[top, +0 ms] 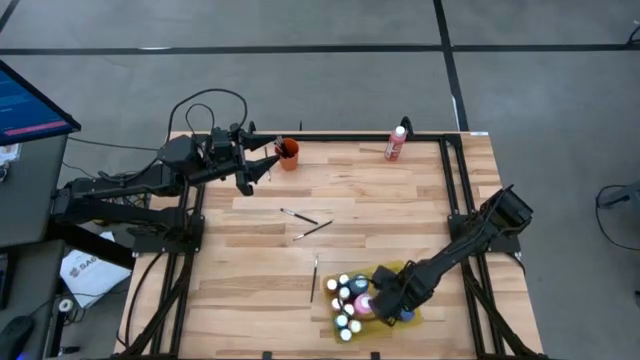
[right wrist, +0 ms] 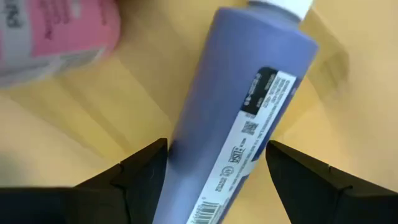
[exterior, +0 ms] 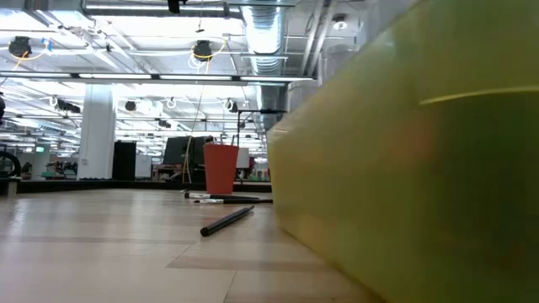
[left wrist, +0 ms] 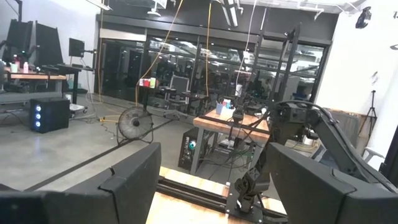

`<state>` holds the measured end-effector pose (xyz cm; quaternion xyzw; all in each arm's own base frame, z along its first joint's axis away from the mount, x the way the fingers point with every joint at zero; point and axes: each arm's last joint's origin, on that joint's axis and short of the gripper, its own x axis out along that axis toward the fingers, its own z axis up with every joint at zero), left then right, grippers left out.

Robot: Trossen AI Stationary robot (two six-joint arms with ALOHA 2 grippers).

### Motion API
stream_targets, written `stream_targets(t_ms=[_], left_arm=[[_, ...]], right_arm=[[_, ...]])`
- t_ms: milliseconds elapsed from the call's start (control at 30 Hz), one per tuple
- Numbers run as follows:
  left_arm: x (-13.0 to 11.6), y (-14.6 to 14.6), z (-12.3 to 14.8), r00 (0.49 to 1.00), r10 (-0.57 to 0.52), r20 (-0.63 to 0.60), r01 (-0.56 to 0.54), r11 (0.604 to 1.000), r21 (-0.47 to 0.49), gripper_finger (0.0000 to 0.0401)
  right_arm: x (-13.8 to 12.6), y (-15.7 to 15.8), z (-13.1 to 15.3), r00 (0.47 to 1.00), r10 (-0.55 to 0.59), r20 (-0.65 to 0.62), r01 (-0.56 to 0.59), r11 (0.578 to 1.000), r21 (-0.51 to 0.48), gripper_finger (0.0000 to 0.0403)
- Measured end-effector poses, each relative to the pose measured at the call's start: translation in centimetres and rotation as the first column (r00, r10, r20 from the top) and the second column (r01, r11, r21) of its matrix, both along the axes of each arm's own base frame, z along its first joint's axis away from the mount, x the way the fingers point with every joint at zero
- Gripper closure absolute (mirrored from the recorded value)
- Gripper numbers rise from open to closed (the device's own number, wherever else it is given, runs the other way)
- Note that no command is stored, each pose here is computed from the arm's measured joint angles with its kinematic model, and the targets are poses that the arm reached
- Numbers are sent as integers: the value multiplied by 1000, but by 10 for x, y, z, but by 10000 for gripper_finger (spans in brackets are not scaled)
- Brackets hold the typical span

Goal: Pick & Place Paint Supplies
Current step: Put the purple paint bottle into the yellow bin

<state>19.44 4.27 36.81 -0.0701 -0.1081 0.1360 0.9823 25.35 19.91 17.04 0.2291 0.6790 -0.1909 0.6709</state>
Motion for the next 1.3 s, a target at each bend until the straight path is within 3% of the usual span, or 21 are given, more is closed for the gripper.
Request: stream_targets(t_ms=[233,500,633,833,967,1167,1300], left_arm=[[0,0,0,1000,0,0,0,1000,0,115],[0,0,0,1000,-1,1,1,1000,0,115],[0,0,1,1000,3,10,-3,1000,1,115],[0,0,2,1000,14,17,-14,1000,0,115],[0,0,1,1000,15,17,-15,1000,0,115],[0,0,2,1000,18,17,-18,1000,0,115],[0,0,2,1000,18,17,-18,1000,0,115]], right_arm=[[-5,11,-3,998,54,21,-54,998,-18,137],[8,14,-34,1000,27,-15,-27,999,-16,139],[10,13,-36,999,-19,-39,18,1000,-11,171],[7,10,-26,1000,-27,-14,26,999,-31,257],[5,7,-15,999,-48,15,49,998,-40,257],[-6,-1,10,989,-131,67,137,986,-95,212],[-15,-5,26,978,-160,133,178,975,-136,228]])
